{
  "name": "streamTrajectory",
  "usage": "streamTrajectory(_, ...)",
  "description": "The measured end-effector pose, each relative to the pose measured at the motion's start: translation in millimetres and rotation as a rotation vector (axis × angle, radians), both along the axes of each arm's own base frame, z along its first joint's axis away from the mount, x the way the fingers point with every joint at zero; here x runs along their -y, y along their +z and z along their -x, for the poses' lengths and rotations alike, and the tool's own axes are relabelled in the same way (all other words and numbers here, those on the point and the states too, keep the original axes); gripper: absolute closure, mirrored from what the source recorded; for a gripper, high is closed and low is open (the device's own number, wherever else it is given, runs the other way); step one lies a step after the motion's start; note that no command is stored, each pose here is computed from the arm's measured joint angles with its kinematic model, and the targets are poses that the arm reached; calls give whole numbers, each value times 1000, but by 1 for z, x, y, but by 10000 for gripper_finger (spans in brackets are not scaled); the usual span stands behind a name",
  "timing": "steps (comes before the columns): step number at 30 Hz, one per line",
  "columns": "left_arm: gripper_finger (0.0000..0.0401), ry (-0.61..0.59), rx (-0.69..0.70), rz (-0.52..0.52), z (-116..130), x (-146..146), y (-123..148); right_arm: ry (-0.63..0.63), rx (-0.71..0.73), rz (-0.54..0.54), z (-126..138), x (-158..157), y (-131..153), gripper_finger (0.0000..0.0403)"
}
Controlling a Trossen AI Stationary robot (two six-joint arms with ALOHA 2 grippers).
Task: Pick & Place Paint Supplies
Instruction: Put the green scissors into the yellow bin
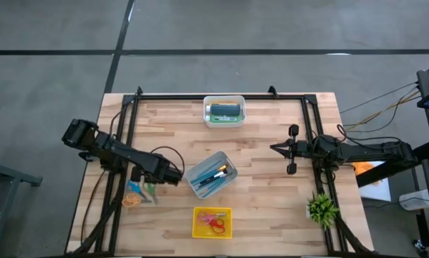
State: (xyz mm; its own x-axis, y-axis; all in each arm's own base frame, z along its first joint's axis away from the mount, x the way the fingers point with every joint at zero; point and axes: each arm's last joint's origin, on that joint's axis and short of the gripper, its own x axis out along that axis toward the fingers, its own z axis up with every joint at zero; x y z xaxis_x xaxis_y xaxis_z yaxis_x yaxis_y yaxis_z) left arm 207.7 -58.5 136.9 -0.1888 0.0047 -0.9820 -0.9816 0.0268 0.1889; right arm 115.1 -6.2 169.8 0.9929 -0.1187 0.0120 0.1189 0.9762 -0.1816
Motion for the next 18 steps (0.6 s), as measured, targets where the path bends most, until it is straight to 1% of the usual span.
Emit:
streamTrajectory(12, 328, -3, -21, 15, 4, 8, 1, 0, 0, 0, 0, 0, 0, 388)
streamTrajectory(18, 328, -21, -6, 22, 0, 11, 6, 0, 0, 0, 0, 0, 0, 388)
